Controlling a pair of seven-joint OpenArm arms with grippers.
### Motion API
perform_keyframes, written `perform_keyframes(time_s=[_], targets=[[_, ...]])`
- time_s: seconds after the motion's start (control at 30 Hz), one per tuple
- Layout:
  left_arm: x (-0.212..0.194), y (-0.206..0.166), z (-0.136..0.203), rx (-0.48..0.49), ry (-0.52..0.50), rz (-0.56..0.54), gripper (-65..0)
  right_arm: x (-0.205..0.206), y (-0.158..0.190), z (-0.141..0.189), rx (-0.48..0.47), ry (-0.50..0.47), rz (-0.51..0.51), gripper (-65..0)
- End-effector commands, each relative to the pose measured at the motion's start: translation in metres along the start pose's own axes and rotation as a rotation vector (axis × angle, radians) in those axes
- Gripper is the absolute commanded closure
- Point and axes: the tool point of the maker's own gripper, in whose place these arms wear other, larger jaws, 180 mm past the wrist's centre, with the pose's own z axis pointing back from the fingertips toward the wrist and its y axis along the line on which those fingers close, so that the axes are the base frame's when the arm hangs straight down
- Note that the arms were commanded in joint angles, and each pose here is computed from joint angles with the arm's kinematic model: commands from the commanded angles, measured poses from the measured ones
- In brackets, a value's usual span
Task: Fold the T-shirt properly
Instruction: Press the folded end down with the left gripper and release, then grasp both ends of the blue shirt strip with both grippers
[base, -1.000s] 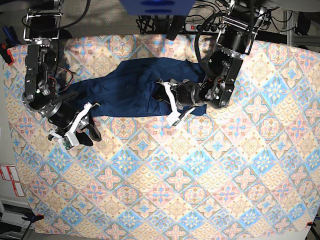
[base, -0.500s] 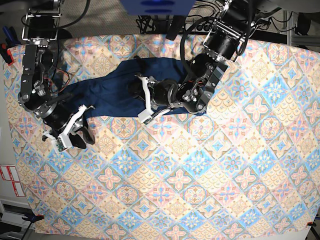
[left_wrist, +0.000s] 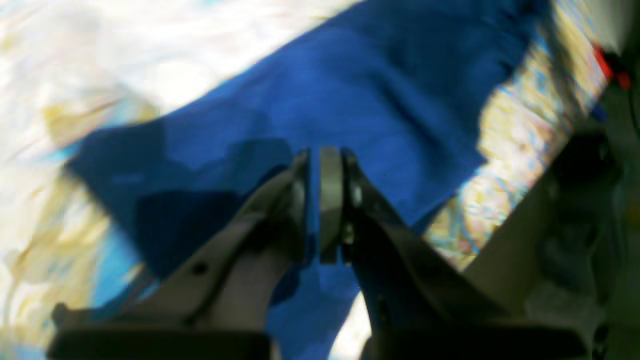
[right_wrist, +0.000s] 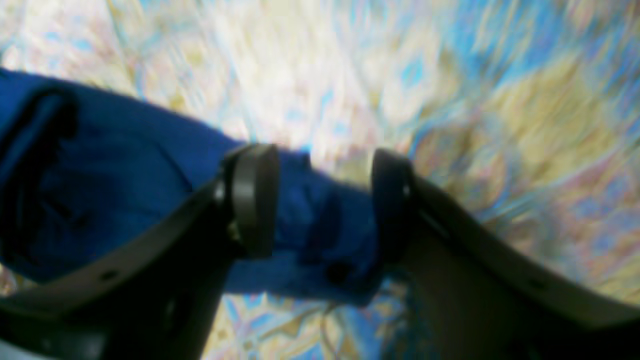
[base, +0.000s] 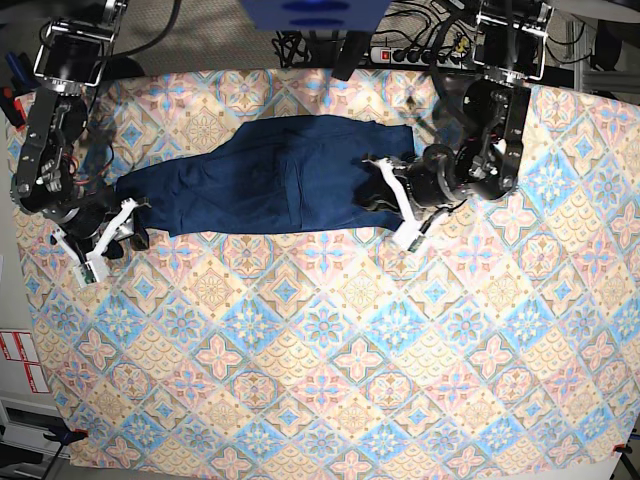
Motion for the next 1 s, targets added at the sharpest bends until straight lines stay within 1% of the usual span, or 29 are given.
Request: perform_keyframes(time_s=[0.0, 0.03, 0.1, 0.13, 0.27, 0.43, 0.53, 0.6, 0.7, 0.83, 0.97], targets=[[0.011, -0.001, 0.004, -0.007, -0.044, -0.001, -2.3, 0.004, -0.009, 0.000, -0.005, -0.018, -0.017, -29.8], [0.008, 0.001, 0.006, -0.001, -0.043, 0.009, -2.3, -0.004, -0.010, -0.004, 0.004, 0.003, -0.035, -29.8], [0.002, 0.006, 0.010, 0.012, -0.043, 0.029, -2.3, -0.011, -0.010, -0.014, 0.051, 0.023, -0.038, -29.8], [-0.001, 0.008, 0.011, 0.018, -0.042, 0.038, -2.3, -0.016, -0.013, -0.018, 0.055, 0.040, -0.064, -29.9], [-0.003, 0.010, 0.013, 0.024, -0.042, 0.046, -2.3, -0.034, -0.024, -0.021, 0.050, 0.089, -0.102, -30.0], [-0.003, 0.010, 0.013, 0.023, -0.042, 0.045, -2.3, -0.025, -0.027, -0.023, 0.049, 0.077, -0.104, -30.0], [-0.003, 0.010, 0.013, 0.023, -0.042, 0.045, -2.3, -0.026, -0.031, -0.024, 0.035, 0.090, -0.099, -30.0], [-0.003, 0.010, 0.013, 0.023, -0.042, 0.045, -2.3, -0.032, -0.038, -0.028, 0.014, 0.125, -0.097, -30.0], [-0.004, 0.009, 0.013, 0.022, -0.041, 0.044, -2.3, -0.040, -0.048, -0.031, -0.014, 0.128, -0.109, -30.0], [-0.004, 0.009, 0.013, 0.022, -0.041, 0.044, -2.3, -0.056, -0.048, -0.035, -0.008, 0.152, -0.148, -30.1], [-0.004, 0.009, 0.013, 0.022, -0.041, 0.044, -2.3, -0.059, -0.055, -0.032, -0.019, 0.167, -0.142, -30.3]])
